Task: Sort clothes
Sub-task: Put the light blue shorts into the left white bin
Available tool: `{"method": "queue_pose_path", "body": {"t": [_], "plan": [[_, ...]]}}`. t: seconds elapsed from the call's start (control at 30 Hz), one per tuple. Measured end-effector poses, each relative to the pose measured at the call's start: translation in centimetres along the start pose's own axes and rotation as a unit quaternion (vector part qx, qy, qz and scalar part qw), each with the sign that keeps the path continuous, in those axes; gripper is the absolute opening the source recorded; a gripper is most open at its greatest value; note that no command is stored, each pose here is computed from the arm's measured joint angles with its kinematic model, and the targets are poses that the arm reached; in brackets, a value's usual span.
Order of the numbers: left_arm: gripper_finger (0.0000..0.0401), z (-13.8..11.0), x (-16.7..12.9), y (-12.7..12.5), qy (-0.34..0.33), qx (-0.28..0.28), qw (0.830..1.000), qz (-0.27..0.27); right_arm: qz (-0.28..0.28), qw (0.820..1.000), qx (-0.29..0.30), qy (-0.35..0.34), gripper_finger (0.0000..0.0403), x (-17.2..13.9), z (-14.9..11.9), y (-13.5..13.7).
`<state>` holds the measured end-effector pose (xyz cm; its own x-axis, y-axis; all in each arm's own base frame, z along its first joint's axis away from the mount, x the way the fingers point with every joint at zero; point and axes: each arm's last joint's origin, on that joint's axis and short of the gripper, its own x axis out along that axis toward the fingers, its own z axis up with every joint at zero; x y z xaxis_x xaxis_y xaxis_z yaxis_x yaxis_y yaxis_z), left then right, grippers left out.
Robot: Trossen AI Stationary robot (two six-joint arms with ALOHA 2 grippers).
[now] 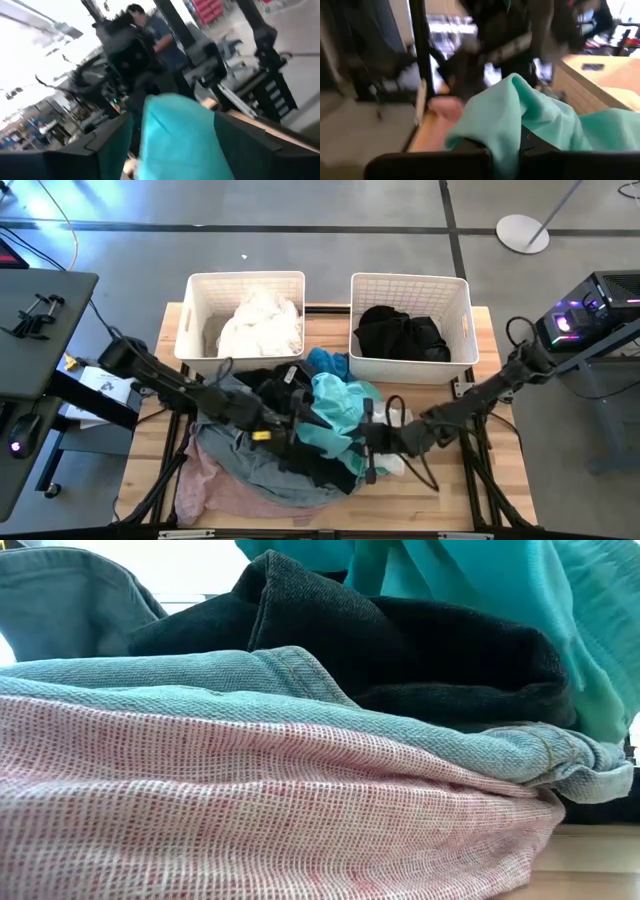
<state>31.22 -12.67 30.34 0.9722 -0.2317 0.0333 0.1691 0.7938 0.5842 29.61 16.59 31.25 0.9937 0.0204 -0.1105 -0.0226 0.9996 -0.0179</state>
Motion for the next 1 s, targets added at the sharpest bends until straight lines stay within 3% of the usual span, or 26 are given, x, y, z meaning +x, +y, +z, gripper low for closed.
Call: {"method": "queue_pose_path", "body": {"t": [0.2,0.4,0.5,0.63,0.67,0.73,0.87,1.0], "plan": [[0.0281,-3.0,1.8,-1.8,0.083,0.0,0.996,0.036,0.031,0.998,0.023,-0.042,0.0001,0.4,-1.9,-0.8],[0.0268,-4.7,2.9,-2.4,0.094,-0.036,0.994,0.047,0.031,0.999,0.022,-0.035,0.0001,0.4,-2.2,-0.8],[0.022,-5.3,3.2,-2.6,0.102,-0.047,0.993,0.044,0.03,0.999,0.018,-0.026,0.0006,0.5,-2.4,-0.9],[0.0094,-5.3,3.0,-2.6,0.113,-0.05,0.992,0.034,0.035,0.999,0.032,-0.007,0.0045,0.5,-2.8,-0.9],[0.0054,-5.0,2.7,-2.5,0.113,-0.046,0.992,0.03,0.04,0.998,0.043,-0.006,0.006,0.6,-2.8,-1.0],[0.0019,-3.9,2.0,-2.3,0.108,-0.035,0.993,0.029,0.056,0.996,0.065,-0.007,0.0092,0.6,-2.6,-1.0],[0.0016,-0.8,-0.1,-1.1,0.104,0.008,0.992,0.066,0.103,0.991,0.082,-0.018,0.0159,-0.5,-1.6,-0.3],[0.0007,3.1,-3.4,1.2,0.119,0.083,0.975,0.167,0.131,0.99,0.052,-0.025,0.0204,-2.8,-0.2,0.3]]}}
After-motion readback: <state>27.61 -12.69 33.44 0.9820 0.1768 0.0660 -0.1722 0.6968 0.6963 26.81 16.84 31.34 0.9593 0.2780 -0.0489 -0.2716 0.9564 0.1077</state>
